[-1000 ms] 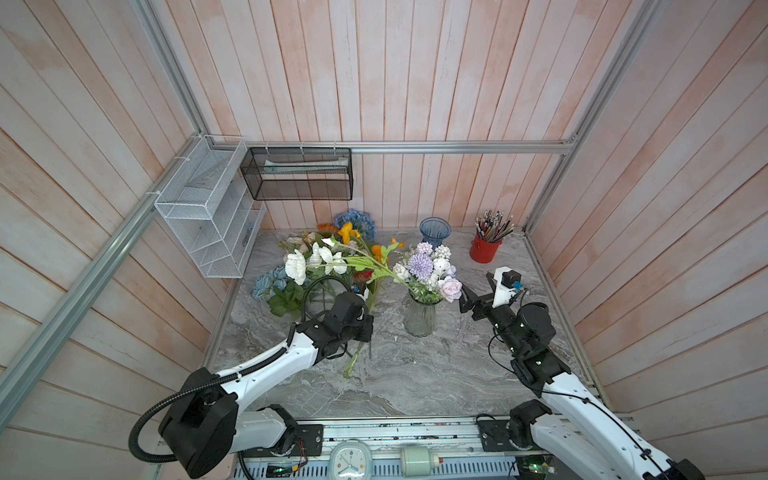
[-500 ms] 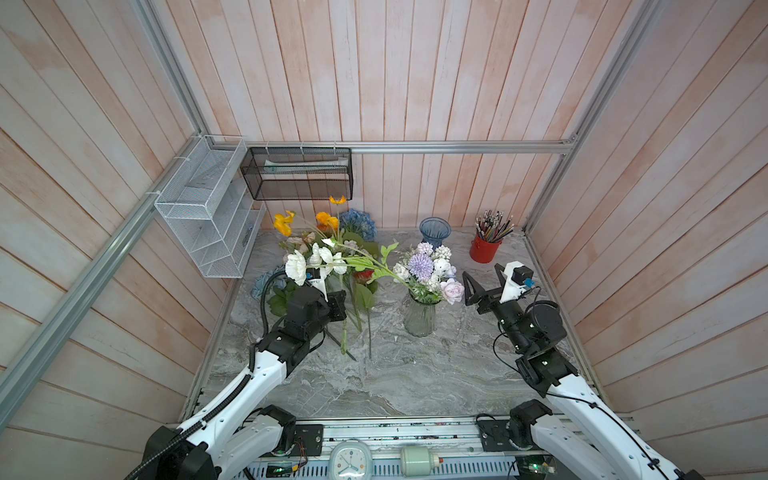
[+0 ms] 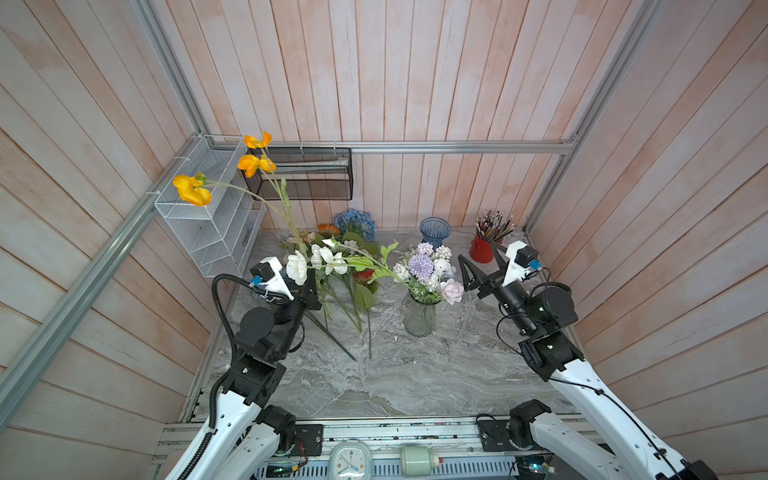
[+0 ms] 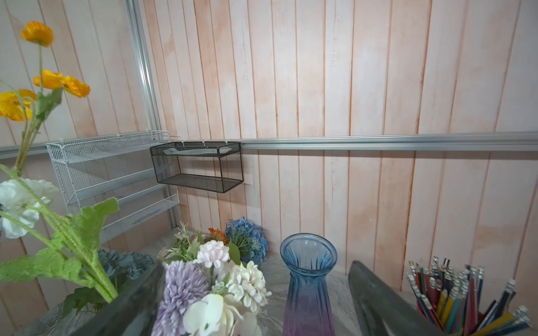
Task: Arrange the flowers into the vase
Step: 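Lift orange poppies upward with left gripper while right rises toward them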
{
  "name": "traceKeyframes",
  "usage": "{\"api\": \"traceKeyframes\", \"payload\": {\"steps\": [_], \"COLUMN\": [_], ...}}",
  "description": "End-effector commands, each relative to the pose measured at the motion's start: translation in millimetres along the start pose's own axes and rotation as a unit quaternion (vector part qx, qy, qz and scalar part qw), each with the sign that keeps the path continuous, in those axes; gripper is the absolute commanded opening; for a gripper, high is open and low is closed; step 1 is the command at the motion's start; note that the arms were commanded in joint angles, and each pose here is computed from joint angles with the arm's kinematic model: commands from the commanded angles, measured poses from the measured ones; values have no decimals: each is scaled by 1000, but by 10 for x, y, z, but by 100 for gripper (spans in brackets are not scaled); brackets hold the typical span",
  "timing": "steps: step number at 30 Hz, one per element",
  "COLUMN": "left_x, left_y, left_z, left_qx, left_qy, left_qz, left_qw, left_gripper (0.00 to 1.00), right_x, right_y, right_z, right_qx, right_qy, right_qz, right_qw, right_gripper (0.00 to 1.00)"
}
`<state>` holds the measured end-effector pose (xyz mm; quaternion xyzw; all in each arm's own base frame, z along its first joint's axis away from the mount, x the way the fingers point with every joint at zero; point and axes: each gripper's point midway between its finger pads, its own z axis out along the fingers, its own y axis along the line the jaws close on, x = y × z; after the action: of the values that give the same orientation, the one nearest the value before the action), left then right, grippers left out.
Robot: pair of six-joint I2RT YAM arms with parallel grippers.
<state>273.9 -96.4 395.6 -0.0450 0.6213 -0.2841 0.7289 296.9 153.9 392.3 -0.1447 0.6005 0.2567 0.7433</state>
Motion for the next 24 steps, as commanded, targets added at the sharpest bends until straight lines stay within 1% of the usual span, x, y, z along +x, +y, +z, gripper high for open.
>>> {"api": "traceKeyframes", "payload": {"steps": [1, 3, 5, 7, 10, 13, 16, 18, 24], "left_x": [-613, -737, -795, -814, -755, -571, -337, -236, -56], "left_y": [-432, -628, -766, -942, -1226, -1510, -1644, -1668, -1651], "left_z": [-143, -215, -277, -336, -336, -259, -99, -9, 155], "left_qx": [85, 130, 164, 212, 285, 349, 364, 363, 355], "left_qy": [-83, -92, -97, -98, -74, -30, 11, 25, 56], "left_qz": [15, 13, 13, 22, 28, 39, 53, 57, 72], "left_qw": [993, 987, 982, 972, 955, 936, 930, 930, 931], "left_gripper": [0, 0, 0, 0, 0, 0, 0, 0, 0], "right_x": [-148, -159, -160, -174, -216, -333, -527, -682, -1134], "right_y": [169, 209, 249, 283, 348, 456, 569, 654, 1030], "right_z": [35, 35, 31, 29, 43, 63, 97, 142, 389], "right_qx": [-48, -59, -69, -77, -93, -120, -146, -168, -258], "right_qy": [-13, -15, -17, -19, -22, -29, -48, -61, -89], "right_qz": [13, 18, 19, 20, 24, 26, 20, 12, 0], "right_qw": [999, 998, 997, 997, 995, 992, 988, 984, 962], "right_gripper": [98, 98, 98, 98, 98, 98, 98, 97, 97]}}
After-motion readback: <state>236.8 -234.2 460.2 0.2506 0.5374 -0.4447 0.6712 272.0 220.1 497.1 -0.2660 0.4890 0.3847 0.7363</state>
